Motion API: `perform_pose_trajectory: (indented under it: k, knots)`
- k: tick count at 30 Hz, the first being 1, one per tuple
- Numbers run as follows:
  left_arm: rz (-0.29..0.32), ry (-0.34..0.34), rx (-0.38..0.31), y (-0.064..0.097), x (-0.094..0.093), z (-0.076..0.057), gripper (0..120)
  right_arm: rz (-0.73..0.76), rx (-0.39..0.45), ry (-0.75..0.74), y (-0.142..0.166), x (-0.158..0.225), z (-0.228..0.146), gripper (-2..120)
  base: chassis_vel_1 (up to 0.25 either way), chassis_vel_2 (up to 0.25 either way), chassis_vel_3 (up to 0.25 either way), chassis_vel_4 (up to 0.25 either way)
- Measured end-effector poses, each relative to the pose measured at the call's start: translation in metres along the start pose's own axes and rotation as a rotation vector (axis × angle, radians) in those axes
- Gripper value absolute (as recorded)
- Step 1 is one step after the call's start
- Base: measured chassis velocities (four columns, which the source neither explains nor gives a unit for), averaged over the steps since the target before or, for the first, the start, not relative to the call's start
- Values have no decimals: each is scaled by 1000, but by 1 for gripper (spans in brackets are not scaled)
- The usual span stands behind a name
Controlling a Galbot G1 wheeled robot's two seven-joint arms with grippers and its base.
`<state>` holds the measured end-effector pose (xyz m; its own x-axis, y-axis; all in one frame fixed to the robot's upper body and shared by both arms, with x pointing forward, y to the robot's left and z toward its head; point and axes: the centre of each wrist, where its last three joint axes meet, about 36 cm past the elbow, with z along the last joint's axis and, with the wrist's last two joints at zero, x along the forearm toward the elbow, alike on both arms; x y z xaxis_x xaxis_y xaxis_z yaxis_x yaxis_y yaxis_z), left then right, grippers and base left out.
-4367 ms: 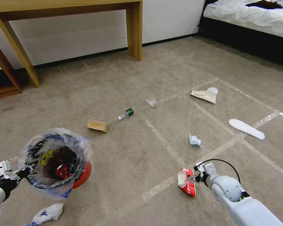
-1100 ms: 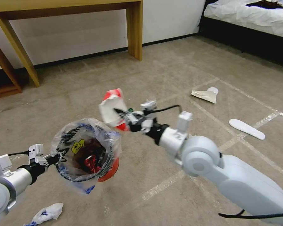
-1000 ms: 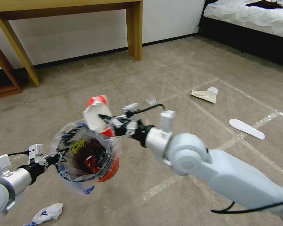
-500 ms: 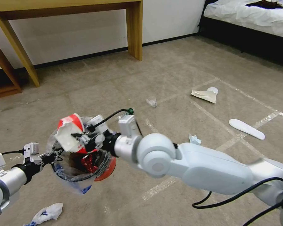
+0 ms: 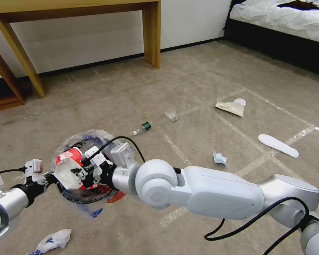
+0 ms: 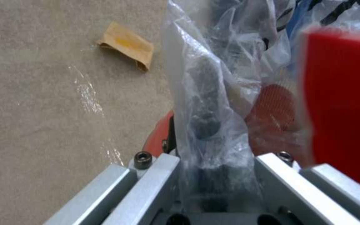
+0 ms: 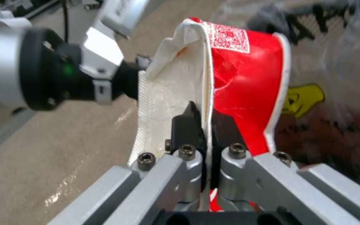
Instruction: Pick up the trash bin and place the garbage on the floor into it.
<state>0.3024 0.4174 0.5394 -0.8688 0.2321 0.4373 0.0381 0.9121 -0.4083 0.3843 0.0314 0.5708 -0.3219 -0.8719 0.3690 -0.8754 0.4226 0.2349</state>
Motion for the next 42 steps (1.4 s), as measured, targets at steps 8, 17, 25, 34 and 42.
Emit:
perform_pose_trajectory:
  k: [8,17,25,34,42]
  knots:
    - [5,-5,4,-3,2,2,1,32,2,21,-7,-7,12,0,0,0,0,0]
    - [6,-4,8,-3,2,3,1,51,2,25,-11,-8,19,0,0,0,0,0]
    - [-1,0,15,0,1,5,1,67,7,17,-16,-5,21,0,0,0,0,0]
    - [-8,3,15,4,-1,5,1,88,8,7,-21,4,21,18,0,0,0,0]
    - [-15,8,18,7,-3,5,1,105,18,7,-25,18,21,50,0,0,0,0]
